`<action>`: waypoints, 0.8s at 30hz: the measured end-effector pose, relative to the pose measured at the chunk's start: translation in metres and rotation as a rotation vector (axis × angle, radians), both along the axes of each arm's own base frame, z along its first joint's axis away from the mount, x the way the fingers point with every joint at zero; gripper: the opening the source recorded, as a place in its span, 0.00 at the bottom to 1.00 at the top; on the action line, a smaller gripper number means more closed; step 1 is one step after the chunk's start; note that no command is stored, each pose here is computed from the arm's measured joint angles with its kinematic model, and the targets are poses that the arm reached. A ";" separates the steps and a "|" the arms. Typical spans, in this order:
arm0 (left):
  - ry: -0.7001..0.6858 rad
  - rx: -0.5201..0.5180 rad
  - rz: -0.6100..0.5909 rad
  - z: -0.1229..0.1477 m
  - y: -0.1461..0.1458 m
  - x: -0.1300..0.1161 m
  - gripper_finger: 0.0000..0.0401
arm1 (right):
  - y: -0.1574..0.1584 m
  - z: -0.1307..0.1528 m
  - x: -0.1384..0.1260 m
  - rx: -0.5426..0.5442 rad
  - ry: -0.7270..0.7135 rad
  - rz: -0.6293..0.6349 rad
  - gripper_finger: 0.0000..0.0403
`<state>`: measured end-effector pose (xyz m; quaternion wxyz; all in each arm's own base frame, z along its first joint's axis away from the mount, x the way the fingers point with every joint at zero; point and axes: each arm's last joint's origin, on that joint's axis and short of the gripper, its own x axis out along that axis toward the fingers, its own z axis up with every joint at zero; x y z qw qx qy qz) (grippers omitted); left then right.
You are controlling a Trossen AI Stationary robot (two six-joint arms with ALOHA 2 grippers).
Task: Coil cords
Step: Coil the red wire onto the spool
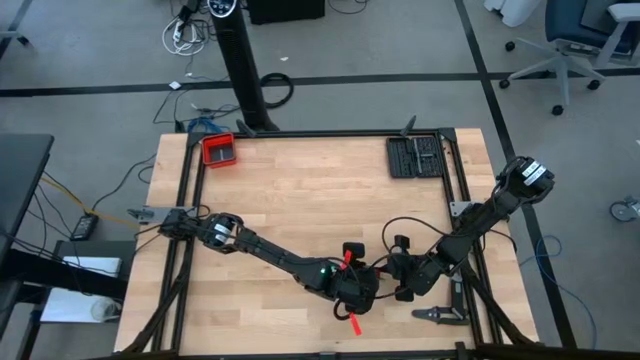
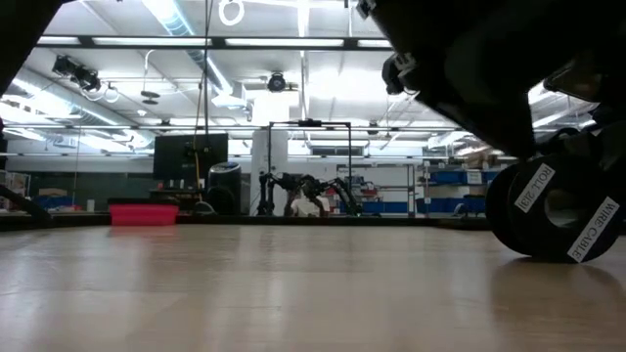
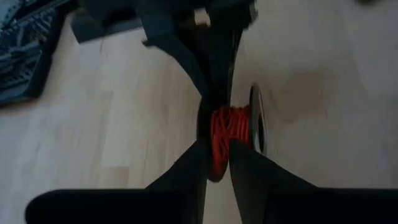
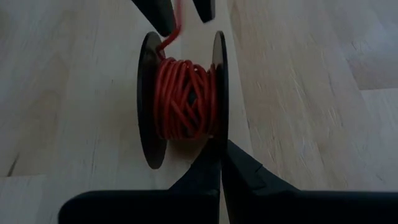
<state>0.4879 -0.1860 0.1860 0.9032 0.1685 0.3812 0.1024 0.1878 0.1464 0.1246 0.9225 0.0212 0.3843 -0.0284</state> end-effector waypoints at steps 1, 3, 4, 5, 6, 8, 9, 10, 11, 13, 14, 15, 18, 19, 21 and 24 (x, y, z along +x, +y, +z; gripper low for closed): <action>-0.007 -0.003 0.000 0.002 0.000 0.001 0.17 | 0.000 0.000 0.000 0.000 0.000 0.000 0.00; -0.023 -0.010 0.000 0.003 -0.001 0.002 0.17 | 0.000 0.000 0.000 -0.001 0.000 0.001 0.00; -0.026 -0.015 -0.002 0.004 -0.001 0.002 0.17 | 0.000 0.000 0.000 -0.001 -0.001 0.001 0.00; -0.030 -0.023 -0.005 0.004 -0.001 0.003 0.17 | 0.000 0.000 0.000 -0.002 -0.001 0.001 0.00; -0.033 -0.031 -0.009 0.004 -0.001 0.003 0.17 | 0.000 0.000 0.000 -0.001 -0.001 0.001 0.00; -0.054 -0.042 -0.011 0.005 -0.002 0.004 0.17 | 0.000 0.000 0.000 -0.001 -0.001 0.001 0.00; -0.058 -0.044 -0.012 0.006 -0.002 0.005 0.17 | 0.000 0.000 0.000 -0.001 -0.001 0.001 0.00; -0.056 -0.042 -0.013 0.006 -0.002 0.005 0.17 | 0.000 0.000 0.000 -0.001 -0.001 0.001 0.00; -0.049 -0.039 -0.013 0.005 -0.002 0.004 0.17 | 0.000 0.000 0.000 -0.001 -0.002 0.001 0.00; -0.019 -0.027 -0.012 0.003 -0.001 0.002 0.17 | 0.000 0.000 0.000 -0.001 -0.002 0.001 0.00; -0.006 -0.023 -0.010 0.002 -0.001 0.001 0.17 | 0.000 0.000 0.000 -0.001 -0.002 0.001 0.00; 0.005 -0.027 -0.001 0.001 0.000 0.000 0.17 | 0.000 0.000 0.000 -0.001 -0.002 0.001 0.00; 0.053 -0.077 0.025 -0.003 -0.001 -0.005 0.17 | 0.000 0.000 0.000 -0.002 -0.001 0.001 0.00; 0.075 -0.105 0.035 -0.004 -0.002 -0.007 0.17 | 0.000 0.000 0.000 -0.002 -0.001 0.001 0.00; 0.119 -0.173 0.056 -0.007 -0.005 -0.012 0.17 | 0.000 0.000 0.000 -0.002 0.000 0.001 0.00; 0.173 -0.281 0.097 -0.010 -0.009 -0.018 0.17 | 0.000 0.000 0.000 -0.004 0.000 0.002 0.00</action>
